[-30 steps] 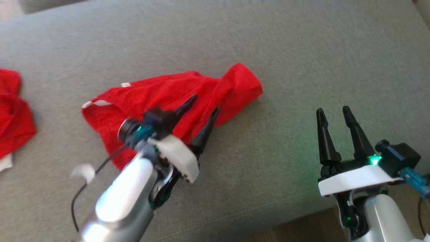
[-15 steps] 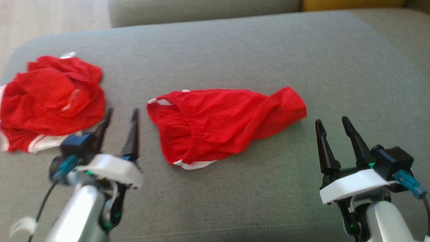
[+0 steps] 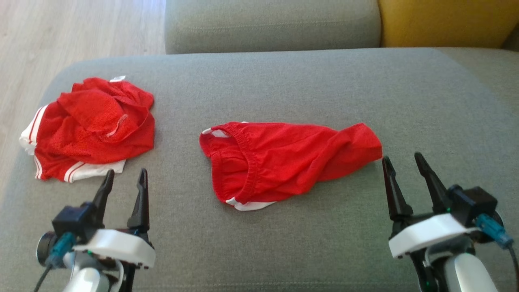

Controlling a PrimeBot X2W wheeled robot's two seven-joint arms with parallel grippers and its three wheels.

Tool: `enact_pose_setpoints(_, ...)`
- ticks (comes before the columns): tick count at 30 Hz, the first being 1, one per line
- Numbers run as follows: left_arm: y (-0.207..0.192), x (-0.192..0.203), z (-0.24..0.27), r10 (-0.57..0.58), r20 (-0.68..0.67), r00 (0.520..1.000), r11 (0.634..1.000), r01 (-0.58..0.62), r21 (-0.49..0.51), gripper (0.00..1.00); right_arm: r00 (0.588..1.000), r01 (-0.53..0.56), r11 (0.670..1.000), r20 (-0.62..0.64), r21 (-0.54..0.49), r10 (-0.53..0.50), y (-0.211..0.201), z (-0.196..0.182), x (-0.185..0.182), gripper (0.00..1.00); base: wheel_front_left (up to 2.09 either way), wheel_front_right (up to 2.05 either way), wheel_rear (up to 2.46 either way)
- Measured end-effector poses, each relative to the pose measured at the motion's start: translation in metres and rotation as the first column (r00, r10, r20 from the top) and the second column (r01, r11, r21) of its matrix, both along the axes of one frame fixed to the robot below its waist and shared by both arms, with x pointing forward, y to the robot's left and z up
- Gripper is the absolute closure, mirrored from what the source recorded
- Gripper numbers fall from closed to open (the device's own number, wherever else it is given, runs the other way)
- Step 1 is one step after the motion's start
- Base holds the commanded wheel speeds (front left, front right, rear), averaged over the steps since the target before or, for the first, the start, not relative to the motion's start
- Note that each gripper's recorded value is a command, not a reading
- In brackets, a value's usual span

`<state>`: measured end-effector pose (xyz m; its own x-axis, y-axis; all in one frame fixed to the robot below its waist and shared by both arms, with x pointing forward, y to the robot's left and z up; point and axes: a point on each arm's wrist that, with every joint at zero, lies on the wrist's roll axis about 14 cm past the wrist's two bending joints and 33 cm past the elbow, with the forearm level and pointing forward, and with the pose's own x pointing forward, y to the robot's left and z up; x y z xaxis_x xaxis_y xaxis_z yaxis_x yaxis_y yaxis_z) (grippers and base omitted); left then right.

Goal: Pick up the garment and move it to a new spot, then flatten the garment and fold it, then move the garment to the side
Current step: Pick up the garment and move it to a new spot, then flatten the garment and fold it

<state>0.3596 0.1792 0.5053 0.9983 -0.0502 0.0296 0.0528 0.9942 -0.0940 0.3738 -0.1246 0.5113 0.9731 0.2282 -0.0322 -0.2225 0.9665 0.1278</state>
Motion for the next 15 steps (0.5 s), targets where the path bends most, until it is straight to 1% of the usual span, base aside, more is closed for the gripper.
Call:
enact_pose_setpoints(9,-0.011,-0.018,-0.002,-0.039,0.002,0.999,0.999,0.038,0.012,0.0,0.999,0.036,0.999,-0.021,-0.006,-0.036,-0.013,-0.005,-0.017,0.0,0.0,0.0,0.0)
enact_pose_setpoints(15,-0.015,-0.019,-0.002,-0.052,0.004,0.999,0.998,0.052,0.019,0.0,0.999,0.051,0.999,-0.011,-0.013,-0.051,-0.018,-0.002,-0.017,0.0,0.0,0.0,0.0)
